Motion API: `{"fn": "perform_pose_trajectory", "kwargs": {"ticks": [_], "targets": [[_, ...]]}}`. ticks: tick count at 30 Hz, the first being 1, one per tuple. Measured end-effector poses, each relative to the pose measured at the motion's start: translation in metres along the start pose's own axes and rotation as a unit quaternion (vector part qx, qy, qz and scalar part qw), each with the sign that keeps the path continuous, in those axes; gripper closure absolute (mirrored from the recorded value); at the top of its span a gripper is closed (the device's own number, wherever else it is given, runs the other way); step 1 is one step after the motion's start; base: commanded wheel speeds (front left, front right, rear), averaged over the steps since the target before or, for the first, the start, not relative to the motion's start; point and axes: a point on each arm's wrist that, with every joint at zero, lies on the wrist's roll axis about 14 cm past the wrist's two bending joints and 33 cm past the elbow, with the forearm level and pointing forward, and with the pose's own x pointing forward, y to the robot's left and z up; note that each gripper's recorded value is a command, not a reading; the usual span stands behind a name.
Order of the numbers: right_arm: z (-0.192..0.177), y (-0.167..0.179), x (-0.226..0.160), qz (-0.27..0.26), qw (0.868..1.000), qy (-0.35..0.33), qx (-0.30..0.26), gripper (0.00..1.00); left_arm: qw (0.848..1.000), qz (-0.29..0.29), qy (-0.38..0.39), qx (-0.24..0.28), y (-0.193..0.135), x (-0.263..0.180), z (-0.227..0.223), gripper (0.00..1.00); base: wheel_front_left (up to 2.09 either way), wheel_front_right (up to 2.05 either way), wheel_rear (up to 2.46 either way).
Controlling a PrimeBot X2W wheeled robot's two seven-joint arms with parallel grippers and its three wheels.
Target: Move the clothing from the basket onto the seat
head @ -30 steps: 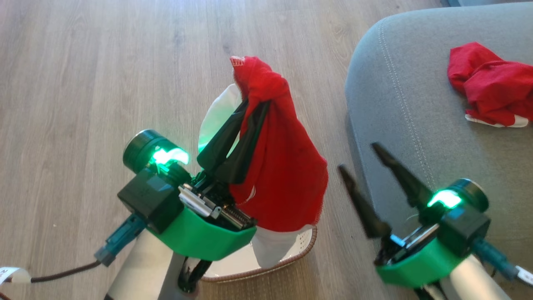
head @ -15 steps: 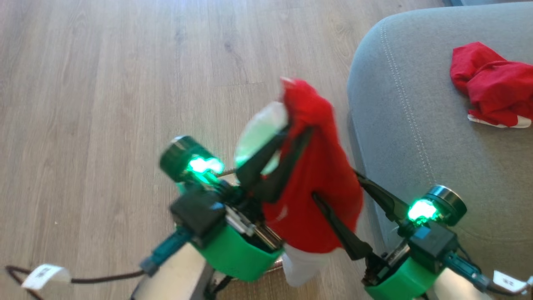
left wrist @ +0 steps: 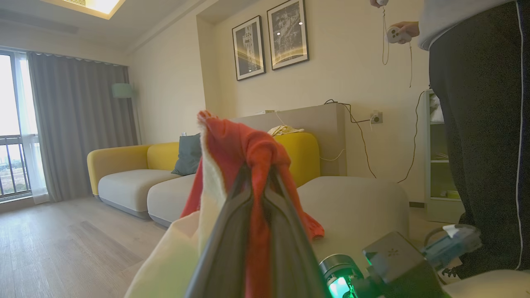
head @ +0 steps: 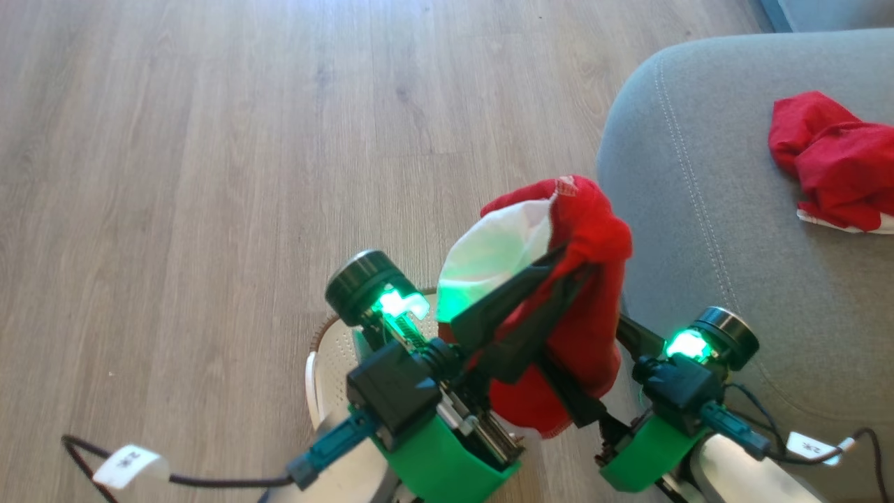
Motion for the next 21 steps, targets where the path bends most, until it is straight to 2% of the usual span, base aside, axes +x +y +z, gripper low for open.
{"fn": "perform_pose_trajectory", "kwargs": {"ticks": [8,9,10,21], "targets": [[-0.002,0.014,0.012,0.013,1.000,-0.003,0.013,0.00,1.000,-0.005,0.011,-0.006,-0.007,-0.005,-0.005,1.00,0.00,0.00,0.00],[-0.002,0.016,0.013,0.014,1.000,-0.004,0.018,0.56,1.000,-0.003,0.013,-0.006,-0.006,-0.005,-0.006,1.00,0.00,0.00,0.00],[-0.001,0.017,0.015,0.013,1.000,-0.006,0.025,1.00,1.000,-0.002,0.014,-0.005,-0.005,-0.006,-0.006,1.00,0.00,0.00,0.00],[0.009,-0.010,0.018,-0.040,0.997,-0.030,0.064,1.00,0.999,0.020,0.033,-0.002,0.009,-0.011,-0.017,1.00,0.00,0.00,0.00]]}}
